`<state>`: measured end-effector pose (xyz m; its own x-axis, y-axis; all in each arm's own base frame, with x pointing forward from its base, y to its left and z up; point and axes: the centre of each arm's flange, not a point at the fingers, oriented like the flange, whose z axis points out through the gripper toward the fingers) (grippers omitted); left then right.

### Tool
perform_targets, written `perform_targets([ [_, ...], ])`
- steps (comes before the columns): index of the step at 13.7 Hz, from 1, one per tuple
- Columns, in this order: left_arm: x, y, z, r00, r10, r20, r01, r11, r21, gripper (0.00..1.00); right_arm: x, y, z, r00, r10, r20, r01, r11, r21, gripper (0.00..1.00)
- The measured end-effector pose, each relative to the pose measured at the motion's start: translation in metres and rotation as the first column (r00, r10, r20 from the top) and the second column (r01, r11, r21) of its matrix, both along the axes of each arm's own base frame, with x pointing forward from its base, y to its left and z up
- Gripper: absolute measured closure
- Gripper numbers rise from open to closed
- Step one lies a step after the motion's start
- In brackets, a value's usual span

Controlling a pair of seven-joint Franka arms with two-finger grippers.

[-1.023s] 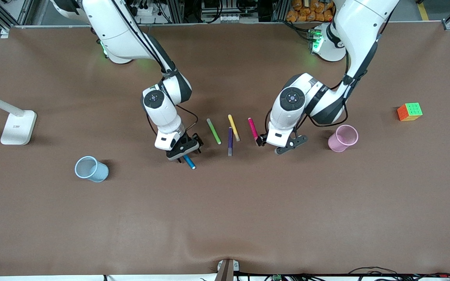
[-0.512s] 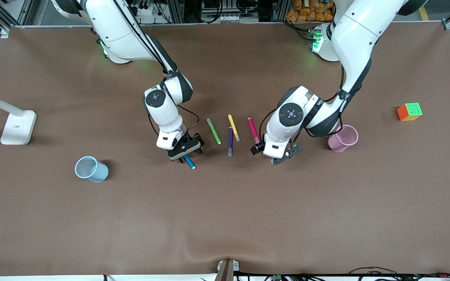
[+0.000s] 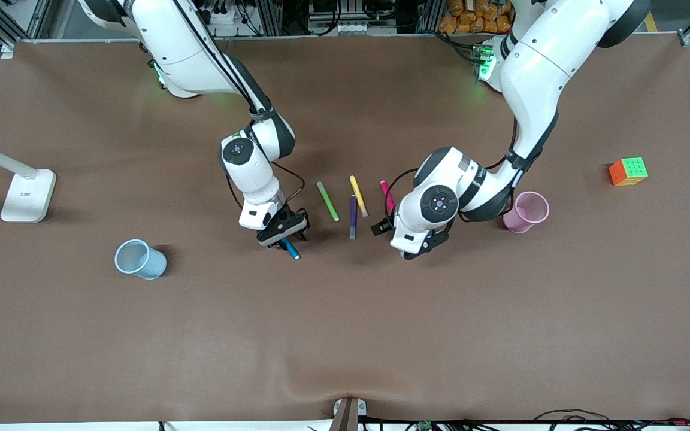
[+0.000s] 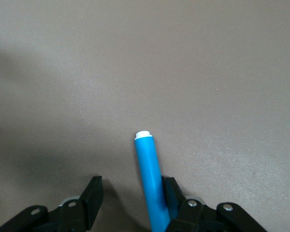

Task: Place pink and blue markers in matching cups
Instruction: 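Lower the right gripper onto the blue marker while the left gripper reaches pink, then close the right gripper on the blue marker while the left grasps pink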

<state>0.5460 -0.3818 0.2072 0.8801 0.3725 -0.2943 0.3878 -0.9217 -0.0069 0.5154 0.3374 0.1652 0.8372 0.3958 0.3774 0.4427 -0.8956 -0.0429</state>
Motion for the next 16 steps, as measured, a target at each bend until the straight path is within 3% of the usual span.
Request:
perform_targets([
  [1,-0.002,0.001,-0.001,0.999,-0.049,-0.016,0.049,0.999,-0.002,0.0,0.0,0.0,0.0,1.0,0.0,0.002,0.0,1.0,0.001,0.44],
  [4,-0.007,0.001,-0.006,0.994,-0.1,-0.038,0.1,0.995,-0.003,0.0,0.002,0.001,0.004,1.0,0.0,0.012,0.0,1.0,0.005,0.78],
  [5,-0.008,0.0,-0.008,0.994,-0.103,-0.042,0.103,0.995,-0.003,0.0,0.002,0.001,0.004,1.0,0.001,0.011,-0.001,1.0,0.005,0.83],
  [7,-0.011,0.0,-0.015,0.993,-0.098,-0.06,0.098,0.995,-0.006,0.05,0.002,0.001,0.004,1.0,0.008,0.013,-0.008,1.0,0.003,0.83],
  [12,-0.02,-0.001,-0.043,0.988,-0.055,-0.146,0.05,0.998,-0.04,0.04,0.003,0.004,0.006,0.998,0.055,0.027,-0.055,0.998,-0.011,0.83],
  [14,-0.021,0.0,-0.047,0.987,-0.049,-0.153,0.044,0.998,-0.04,0.1,0.005,0.005,0.011,0.997,0.07,0.026,-0.069,0.997,-0.016,0.83],
  [16,-0.02,0.002,-0.049,0.987,-0.046,-0.157,0.041,0.998,-0.039,0.29,0.008,0.007,0.021,0.996,0.085,0.002,-0.085,0.996,-0.028,0.83],
])
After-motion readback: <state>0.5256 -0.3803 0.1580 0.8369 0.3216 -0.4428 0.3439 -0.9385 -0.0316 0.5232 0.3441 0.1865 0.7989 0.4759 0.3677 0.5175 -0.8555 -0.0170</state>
